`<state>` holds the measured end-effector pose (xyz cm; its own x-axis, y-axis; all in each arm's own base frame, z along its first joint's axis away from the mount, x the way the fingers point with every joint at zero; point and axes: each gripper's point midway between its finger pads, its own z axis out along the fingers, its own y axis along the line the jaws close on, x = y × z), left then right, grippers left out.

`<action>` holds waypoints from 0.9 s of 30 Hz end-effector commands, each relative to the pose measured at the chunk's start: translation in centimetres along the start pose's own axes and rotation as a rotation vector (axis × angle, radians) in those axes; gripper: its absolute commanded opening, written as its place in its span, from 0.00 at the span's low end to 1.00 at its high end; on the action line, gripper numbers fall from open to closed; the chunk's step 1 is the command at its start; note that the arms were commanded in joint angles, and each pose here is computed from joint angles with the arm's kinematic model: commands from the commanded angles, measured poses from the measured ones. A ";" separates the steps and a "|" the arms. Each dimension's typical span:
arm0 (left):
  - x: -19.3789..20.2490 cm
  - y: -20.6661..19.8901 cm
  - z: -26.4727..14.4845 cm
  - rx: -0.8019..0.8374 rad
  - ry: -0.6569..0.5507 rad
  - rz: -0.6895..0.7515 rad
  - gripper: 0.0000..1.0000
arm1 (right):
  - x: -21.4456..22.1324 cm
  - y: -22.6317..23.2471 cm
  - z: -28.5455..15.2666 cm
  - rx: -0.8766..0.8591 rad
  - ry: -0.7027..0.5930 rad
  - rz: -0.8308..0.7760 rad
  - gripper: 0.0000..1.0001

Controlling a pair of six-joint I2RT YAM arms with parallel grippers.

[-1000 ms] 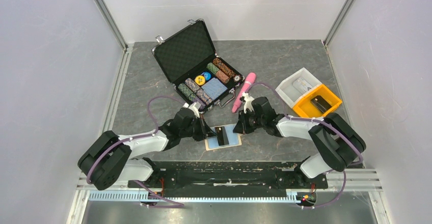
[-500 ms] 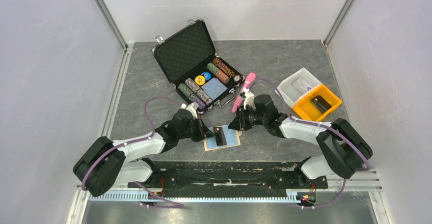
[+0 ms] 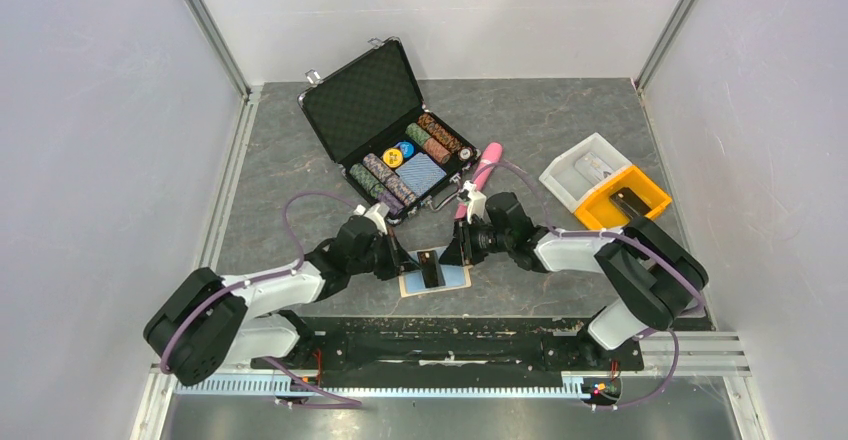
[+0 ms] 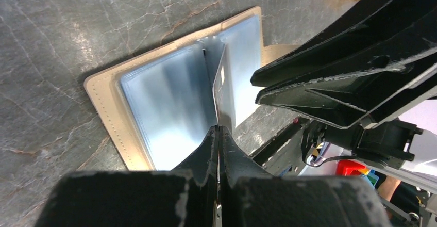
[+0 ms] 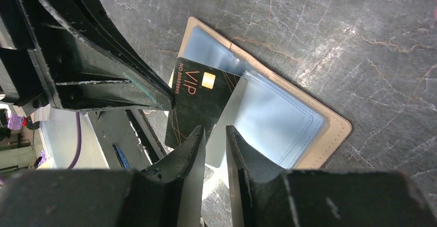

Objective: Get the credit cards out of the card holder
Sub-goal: Remove the credit card from the card holder.

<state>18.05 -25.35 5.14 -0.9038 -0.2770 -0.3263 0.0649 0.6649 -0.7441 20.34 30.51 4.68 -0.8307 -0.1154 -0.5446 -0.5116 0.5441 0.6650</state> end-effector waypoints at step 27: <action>-1.6 -2.6 1.8 0.115 -0.027 0.014 0.26 | 1.8 -1.3 1.2 0.019 0.036 0.021 0.22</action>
<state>19.02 -26.72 4.92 -0.9027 -0.2704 -0.3347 0.0952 0.6330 -0.7683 19.92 30.55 2.57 -0.8515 -0.1331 -0.5072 -0.4865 0.5613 0.6695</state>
